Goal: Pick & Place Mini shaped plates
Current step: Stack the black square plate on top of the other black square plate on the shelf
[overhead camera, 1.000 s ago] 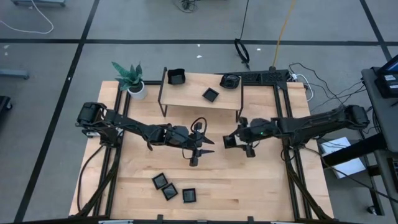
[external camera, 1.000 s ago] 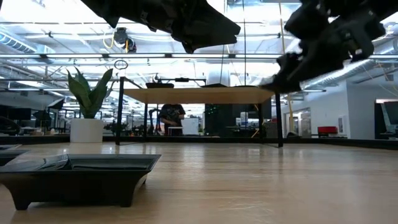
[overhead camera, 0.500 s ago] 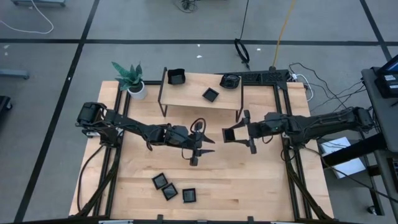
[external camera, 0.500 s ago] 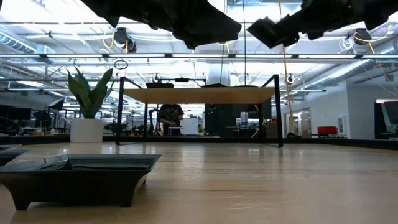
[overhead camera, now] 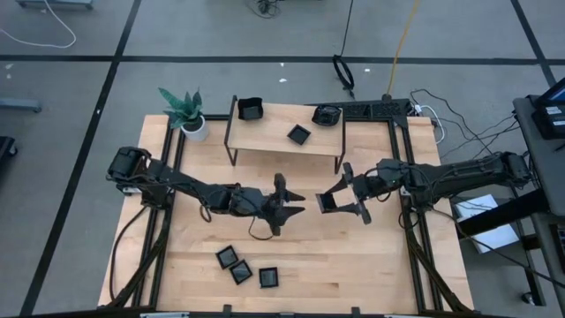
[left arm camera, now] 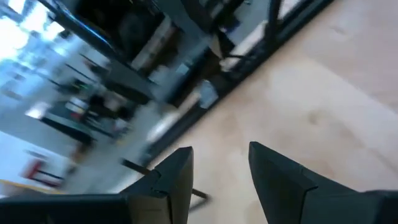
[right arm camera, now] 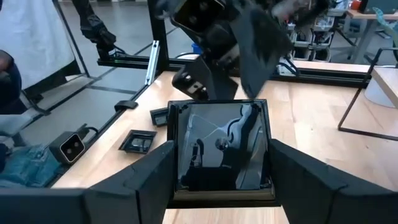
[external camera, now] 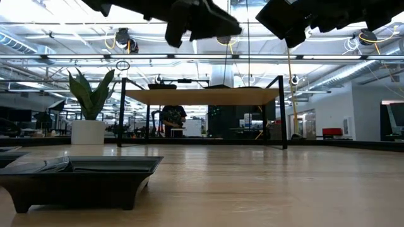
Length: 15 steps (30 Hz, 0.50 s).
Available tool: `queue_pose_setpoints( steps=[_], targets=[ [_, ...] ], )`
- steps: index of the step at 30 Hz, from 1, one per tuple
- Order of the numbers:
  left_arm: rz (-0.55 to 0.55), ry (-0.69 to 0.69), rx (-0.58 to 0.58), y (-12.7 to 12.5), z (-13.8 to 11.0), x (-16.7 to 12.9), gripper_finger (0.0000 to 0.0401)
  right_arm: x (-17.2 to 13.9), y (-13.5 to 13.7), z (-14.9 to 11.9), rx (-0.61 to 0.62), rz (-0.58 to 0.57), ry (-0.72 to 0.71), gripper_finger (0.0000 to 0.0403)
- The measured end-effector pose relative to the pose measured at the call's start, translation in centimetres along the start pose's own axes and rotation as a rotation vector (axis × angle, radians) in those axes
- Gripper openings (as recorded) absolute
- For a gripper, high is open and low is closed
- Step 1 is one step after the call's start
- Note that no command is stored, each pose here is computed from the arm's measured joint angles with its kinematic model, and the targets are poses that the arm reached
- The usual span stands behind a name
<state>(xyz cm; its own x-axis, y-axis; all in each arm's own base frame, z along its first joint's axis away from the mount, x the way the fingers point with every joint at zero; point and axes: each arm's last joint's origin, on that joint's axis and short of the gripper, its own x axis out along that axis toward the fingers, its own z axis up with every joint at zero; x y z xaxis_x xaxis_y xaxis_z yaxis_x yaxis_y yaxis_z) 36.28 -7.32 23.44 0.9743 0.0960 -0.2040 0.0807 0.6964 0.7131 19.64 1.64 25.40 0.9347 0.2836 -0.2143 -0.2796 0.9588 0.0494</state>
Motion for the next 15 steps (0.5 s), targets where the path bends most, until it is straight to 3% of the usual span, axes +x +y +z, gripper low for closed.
queue_pose_setpoints(
  steps=[6,15],
  targets=[
    [0.139,-0.022,0.17,0.1,1.5,-0.5,0.0161,0.0,0.0,0.0,0.007,0.0,0.0,0.0238],
    [0.147,-0.071,0.171,1.0,1.2,-0.2,0.0161,0.0,0.0,0.1,0.021,0.0,-0.006,0.0238]
  ],
)
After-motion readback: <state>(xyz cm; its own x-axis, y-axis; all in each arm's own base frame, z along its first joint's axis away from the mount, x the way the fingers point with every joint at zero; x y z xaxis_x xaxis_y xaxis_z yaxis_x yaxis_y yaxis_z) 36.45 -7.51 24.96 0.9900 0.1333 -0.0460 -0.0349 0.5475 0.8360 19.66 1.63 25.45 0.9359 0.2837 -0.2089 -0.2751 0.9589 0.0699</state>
